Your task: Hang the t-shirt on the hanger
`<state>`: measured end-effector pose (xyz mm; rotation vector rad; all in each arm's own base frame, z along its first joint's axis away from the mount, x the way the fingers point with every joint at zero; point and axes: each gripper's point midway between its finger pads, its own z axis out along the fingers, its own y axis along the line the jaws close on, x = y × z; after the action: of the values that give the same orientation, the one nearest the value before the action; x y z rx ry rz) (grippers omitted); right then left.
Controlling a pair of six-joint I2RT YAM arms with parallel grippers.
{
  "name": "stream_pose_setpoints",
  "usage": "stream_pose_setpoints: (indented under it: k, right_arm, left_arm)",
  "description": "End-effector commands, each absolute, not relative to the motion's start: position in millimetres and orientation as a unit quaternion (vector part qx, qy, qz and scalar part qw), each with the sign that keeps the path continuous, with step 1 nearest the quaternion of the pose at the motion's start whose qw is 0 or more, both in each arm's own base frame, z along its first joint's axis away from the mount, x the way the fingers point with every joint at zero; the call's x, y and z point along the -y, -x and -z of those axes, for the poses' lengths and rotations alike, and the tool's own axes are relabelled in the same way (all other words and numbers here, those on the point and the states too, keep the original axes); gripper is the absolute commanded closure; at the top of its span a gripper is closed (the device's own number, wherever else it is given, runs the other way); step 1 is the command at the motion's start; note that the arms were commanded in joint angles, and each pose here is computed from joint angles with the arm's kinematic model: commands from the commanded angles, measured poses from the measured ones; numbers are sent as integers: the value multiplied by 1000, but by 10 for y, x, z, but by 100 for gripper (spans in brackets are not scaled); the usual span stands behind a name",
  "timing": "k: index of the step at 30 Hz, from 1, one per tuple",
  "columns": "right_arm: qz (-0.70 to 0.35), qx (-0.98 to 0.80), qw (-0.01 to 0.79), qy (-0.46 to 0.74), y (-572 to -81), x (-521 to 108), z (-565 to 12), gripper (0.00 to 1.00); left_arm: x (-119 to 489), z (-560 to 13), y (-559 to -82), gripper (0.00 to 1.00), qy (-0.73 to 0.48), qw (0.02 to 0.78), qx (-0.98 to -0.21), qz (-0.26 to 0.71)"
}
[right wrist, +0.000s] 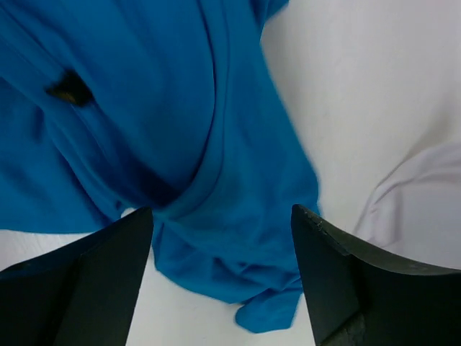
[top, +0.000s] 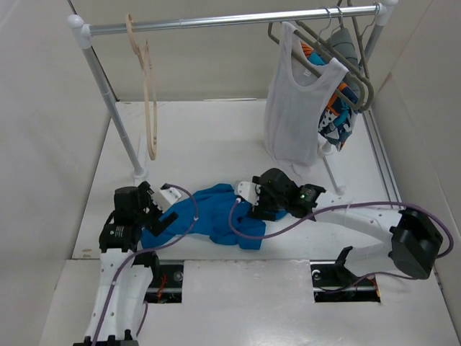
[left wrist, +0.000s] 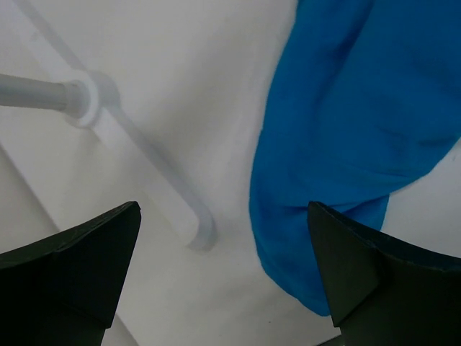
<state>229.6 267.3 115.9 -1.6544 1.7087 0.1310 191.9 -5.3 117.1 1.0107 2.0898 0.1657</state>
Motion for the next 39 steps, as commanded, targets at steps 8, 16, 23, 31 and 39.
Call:
stream_pose_setpoints:
  k: [8,16,23,31,39]
  right_arm:
    - [-78,-696,343,626,-2723,-2573,-575,61]
    - [-4,-625,347,699,-3620,-3266,-861,100]
    - [75,-596,401,692,-4665,-3748,-1547,34]
    - [25,-577,471,667,-4498,-3851,-2080,27]
    - [-103,-622,434,644,-3367,-3749,-1655,8]
  left_arm:
    - [151,-884,-2055,2,-441,408,-797,-55]
    - [155,-1100,-2153,0,-376,454,-806,-55]
    - [126,-1269,-2096,0,-366,487,-789,-78]
    - [59,-1376,-2051,0,-350,506,-781,-103]
    - [11,-1432,-2141,0,-316,517,-788,-108]
